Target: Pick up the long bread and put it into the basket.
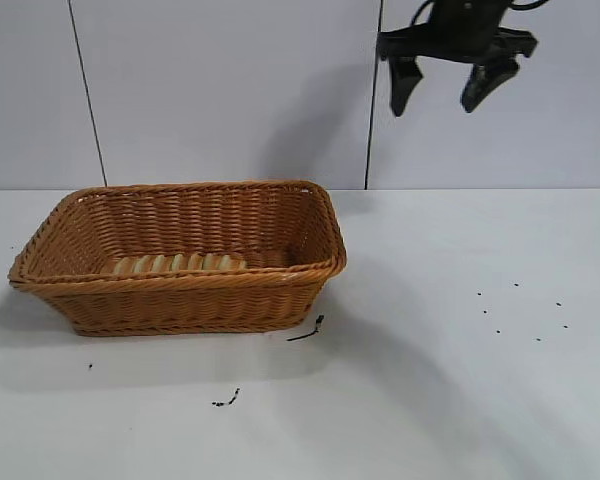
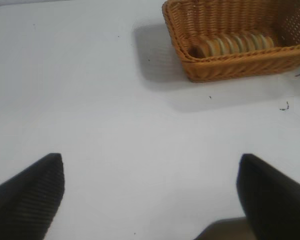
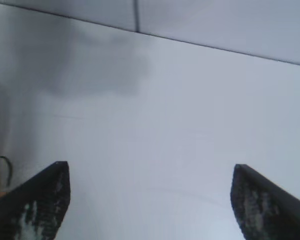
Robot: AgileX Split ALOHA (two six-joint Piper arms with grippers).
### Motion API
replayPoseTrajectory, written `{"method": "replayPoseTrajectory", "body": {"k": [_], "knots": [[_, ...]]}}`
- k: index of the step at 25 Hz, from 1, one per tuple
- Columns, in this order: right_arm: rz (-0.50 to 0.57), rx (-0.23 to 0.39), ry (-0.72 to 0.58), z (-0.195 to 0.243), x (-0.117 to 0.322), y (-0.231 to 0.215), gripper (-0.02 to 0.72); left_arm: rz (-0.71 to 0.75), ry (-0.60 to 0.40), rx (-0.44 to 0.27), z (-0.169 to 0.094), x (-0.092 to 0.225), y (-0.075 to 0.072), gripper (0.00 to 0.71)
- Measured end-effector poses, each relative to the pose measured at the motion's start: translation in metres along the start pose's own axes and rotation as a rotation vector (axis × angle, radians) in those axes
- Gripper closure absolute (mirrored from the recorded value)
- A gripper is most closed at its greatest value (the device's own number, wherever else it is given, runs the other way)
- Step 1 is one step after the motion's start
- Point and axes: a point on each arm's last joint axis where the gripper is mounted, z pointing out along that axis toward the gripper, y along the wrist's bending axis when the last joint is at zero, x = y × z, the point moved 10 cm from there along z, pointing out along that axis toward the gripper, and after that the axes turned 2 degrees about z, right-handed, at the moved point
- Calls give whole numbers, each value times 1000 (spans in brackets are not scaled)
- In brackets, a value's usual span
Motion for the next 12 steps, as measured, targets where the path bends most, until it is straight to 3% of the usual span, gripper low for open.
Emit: {"method": "replayPoseTrajectory", "body": {"k": [8,12], "knots": [[6,-6,-3,-28,6,-3,104,0,0,0,0,0,0,14],[3,-1,61,-47,39,-6,104,0,0,0,0,0,0,14]]}}
